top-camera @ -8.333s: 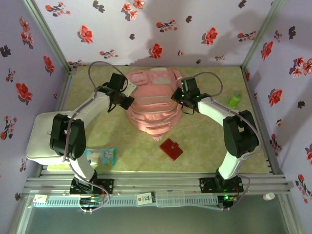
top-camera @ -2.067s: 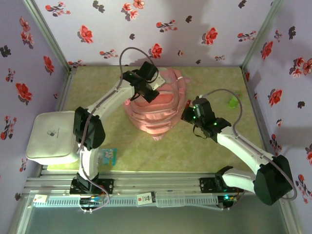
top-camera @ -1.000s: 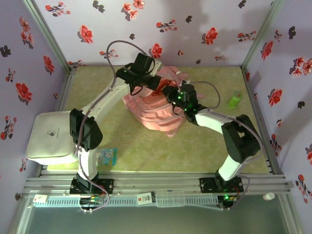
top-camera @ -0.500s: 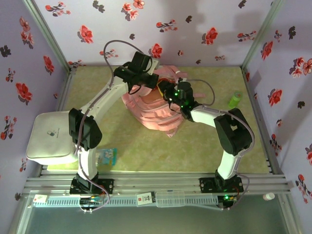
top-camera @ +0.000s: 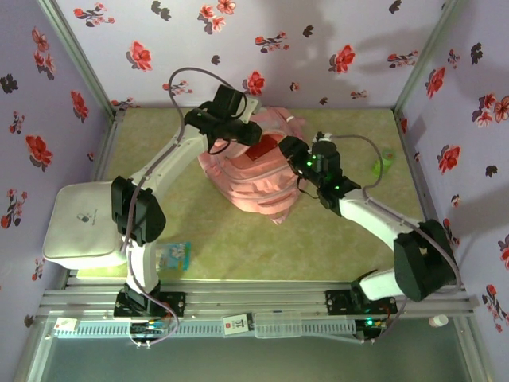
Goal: Pack books, pencil case, and school supplies into a backpack
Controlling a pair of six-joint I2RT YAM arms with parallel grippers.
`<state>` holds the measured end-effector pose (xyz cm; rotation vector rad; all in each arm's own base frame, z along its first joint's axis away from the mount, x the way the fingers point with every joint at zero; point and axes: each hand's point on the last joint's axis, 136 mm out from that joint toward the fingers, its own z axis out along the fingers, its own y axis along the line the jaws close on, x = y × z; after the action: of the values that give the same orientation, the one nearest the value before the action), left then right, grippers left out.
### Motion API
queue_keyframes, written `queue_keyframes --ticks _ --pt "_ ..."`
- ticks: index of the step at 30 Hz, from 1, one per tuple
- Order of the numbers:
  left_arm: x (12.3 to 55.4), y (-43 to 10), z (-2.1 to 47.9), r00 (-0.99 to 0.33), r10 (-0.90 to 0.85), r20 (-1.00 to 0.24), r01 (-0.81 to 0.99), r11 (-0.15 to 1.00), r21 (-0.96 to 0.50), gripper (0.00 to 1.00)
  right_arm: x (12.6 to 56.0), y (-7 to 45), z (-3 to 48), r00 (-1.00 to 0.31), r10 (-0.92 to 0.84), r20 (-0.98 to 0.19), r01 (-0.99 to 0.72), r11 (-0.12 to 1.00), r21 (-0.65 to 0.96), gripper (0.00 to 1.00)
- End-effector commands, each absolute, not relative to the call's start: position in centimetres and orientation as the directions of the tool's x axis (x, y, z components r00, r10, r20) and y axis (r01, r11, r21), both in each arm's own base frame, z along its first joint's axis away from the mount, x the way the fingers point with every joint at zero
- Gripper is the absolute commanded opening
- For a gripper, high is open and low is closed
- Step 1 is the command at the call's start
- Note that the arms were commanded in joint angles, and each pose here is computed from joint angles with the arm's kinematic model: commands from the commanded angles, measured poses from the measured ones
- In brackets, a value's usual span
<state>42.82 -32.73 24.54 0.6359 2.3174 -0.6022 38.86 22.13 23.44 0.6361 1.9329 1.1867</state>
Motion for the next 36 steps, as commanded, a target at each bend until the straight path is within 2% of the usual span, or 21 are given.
queue_keyframes --ticks 1,3,7,12,17,23,28,32,36 --pt "40.9 -33.8 27.7 -0.627 0.239 -0.741 0.651 0.684 -0.33 0.49 38.0 18.6 20.5 -0.545 0.697 -0.466 0.132 0.62 0.774 0.55" --pt "40.1 -33.3 27.0 -0.636 0.231 -0.736 0.648 0.678 -0.347 0.6 37.6 17.7 20.4 -0.533 0.685 -0.497 0.145 0.653 0.743 0.58" --pt "39.8 -30.7 25.9 -0.68 0.151 -0.717 0.576 0.715 -0.396 0.72 37.3 17.0 20.4 -0.542 0.64 -0.544 0.147 0.71 0.689 0.61" --pt "41.1 -25.2 22.7 -0.776 -0.041 -0.63 0.369 0.78 -0.505 0.75 37.5 18.1 19.4 -0.617 0.565 -0.548 0.126 0.758 0.639 0.62" --pt "41.6 -21.8 18.7 -0.837 -0.118 -0.534 0.249 0.788 -0.564 0.75 38.0 19.9 18.2 -0.688 0.515 -0.511 0.102 0.766 0.634 0.63" --pt "43.2 -22.4 17.4 -0.888 -0.184 -0.423 0.164 0.732 -0.662 0.67 39.2 22.9 16.7 -0.768 0.451 -0.454 0.058 0.756 0.652 0.6" --pt "45.3 -23.0 16.1 -0.909 -0.201 -0.365 0.11 0.729 -0.676 0.5 40.5 23.9 15.9 -0.781 0.434 -0.45 0.047 0.758 0.651 0.51" --pt "46.2 -23.1 15.0 -0.919 -0.212 -0.332 0.076 0.731 -0.678 0.42 41.3 23.7 15.1 -0.778 0.416 -0.471 0.045 0.785 0.617 0.44" --pt "46.4 -23.1 14.4 -0.924 -0.214 -0.317 0.063 0.733 -0.677 0.39 42.4 23.7 13.9 -0.787 0.381 -0.485 0.043 0.819 0.573 0.33"
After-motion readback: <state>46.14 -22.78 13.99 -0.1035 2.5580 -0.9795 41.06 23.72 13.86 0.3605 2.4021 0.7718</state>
